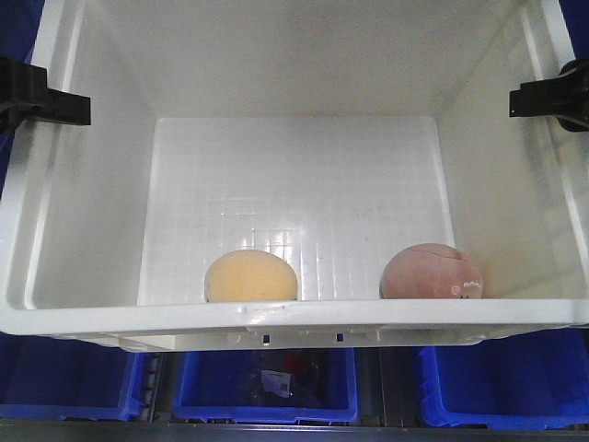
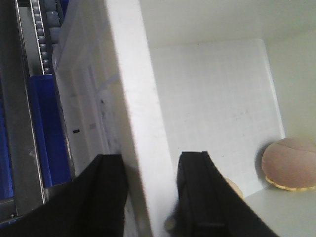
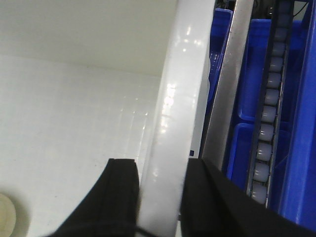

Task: Place moving items into box and shelve
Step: 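Hold the tote steady above the roller shelf lane with both grippers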

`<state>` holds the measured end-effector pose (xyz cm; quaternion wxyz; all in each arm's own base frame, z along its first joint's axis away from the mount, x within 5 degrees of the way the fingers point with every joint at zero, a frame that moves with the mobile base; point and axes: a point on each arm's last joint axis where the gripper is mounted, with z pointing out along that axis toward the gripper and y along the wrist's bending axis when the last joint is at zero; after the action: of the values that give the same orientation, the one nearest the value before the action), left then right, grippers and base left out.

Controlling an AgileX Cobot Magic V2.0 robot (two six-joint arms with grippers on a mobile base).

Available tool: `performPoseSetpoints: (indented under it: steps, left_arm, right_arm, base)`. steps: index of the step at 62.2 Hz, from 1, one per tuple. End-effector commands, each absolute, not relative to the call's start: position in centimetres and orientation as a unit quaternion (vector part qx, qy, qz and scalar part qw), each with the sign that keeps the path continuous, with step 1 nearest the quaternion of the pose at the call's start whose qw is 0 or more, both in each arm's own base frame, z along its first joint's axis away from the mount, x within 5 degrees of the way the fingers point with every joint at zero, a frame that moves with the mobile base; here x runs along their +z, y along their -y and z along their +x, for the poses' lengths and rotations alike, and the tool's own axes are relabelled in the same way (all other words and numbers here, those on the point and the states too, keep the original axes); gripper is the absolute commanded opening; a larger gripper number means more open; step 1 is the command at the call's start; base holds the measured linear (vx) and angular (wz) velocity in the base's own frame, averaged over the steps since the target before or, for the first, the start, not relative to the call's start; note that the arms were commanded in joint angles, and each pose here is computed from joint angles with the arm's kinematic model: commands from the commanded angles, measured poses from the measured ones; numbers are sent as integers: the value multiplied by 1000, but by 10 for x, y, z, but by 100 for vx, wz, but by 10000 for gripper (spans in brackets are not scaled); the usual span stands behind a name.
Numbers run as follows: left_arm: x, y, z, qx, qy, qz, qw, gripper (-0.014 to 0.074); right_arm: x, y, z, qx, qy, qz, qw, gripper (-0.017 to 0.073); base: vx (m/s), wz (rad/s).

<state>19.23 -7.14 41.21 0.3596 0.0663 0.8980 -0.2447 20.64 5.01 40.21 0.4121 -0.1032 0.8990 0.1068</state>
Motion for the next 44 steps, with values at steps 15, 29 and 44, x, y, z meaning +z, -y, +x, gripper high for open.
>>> performPoseSetpoints:
  steps: [15, 29, 44]
  left_arm:
    - [441, 73, 188, -279, -851, 60, 441, -6]
    - [441, 73, 188, -279, -851, 60, 441, -6]
    - [441, 73, 188, -279, -851, 60, 441, -6]
  right_arm:
    - [433, -49, 204, 115, -848, -96, 508, -6]
    - [433, -49, 204, 115, -848, -96, 508, -6]
    - [433, -49, 204, 115, -849, -96, 507, -6]
  base:
    - [6, -3]
    - [5, -3]
    - [2, -1]
